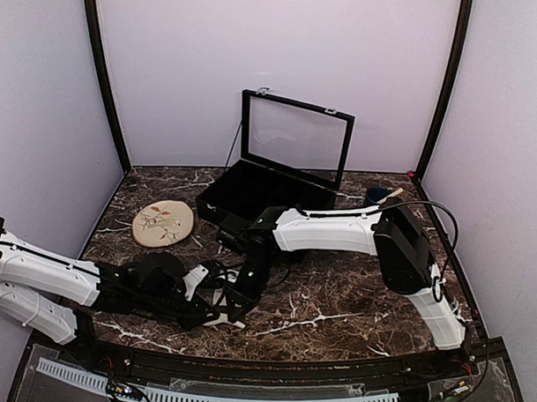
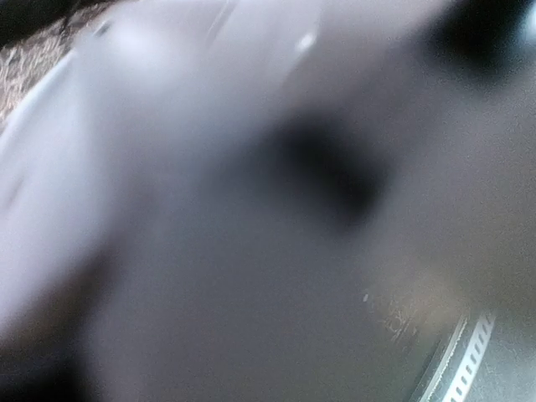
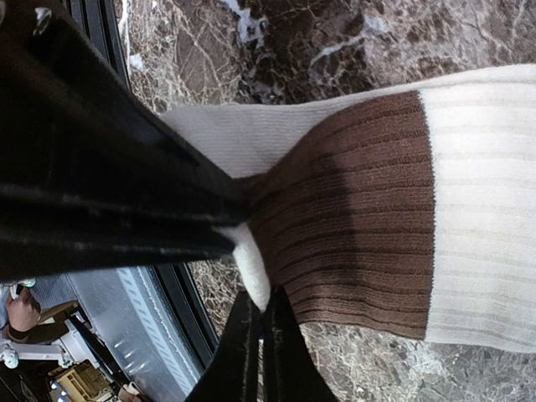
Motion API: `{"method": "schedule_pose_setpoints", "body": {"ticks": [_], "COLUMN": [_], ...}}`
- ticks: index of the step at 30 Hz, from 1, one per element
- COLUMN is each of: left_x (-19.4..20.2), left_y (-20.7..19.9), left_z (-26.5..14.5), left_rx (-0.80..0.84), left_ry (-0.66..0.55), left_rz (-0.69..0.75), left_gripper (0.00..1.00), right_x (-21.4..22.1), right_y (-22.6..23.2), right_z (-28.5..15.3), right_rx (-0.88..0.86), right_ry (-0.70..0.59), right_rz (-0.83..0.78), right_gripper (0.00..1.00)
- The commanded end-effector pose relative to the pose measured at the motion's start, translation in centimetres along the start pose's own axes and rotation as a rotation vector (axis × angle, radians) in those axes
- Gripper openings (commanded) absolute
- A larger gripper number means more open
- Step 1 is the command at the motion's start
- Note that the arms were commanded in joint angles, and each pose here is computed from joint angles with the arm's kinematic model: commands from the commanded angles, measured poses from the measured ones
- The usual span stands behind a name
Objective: Roll the socks
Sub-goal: Roll the sock at the center of the board.
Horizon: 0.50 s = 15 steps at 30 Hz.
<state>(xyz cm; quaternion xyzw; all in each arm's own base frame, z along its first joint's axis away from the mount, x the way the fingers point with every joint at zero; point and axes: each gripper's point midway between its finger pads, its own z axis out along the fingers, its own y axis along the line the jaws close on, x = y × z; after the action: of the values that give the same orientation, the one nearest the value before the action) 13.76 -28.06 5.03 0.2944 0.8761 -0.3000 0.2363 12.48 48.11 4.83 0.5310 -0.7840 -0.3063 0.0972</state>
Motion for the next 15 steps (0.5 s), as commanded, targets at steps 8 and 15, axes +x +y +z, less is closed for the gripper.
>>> {"method": "schedule_pose_setpoints", "body": {"ticks": [8,15], "left_x": [1.72,1.49], "left_y": [1.10,1.43], "left_z": [-0.42,-0.56], "left_rx": [-0.033,-0.050], "left_ry": [0.013,-0.006], "left_rz": [-0.046,-0.063], "left_gripper": [0.00,0.00], "right_x": [-0.58,-0.84], "right_y": [-0.87,-1.24], "right_z": [-0.99,-1.21], "right_rx": [-0.042,-0.048], "right_ry": [-0.060,-0.089], "right_rz": [0.033,0.050], "right_gripper": [0.12,0.19]}}
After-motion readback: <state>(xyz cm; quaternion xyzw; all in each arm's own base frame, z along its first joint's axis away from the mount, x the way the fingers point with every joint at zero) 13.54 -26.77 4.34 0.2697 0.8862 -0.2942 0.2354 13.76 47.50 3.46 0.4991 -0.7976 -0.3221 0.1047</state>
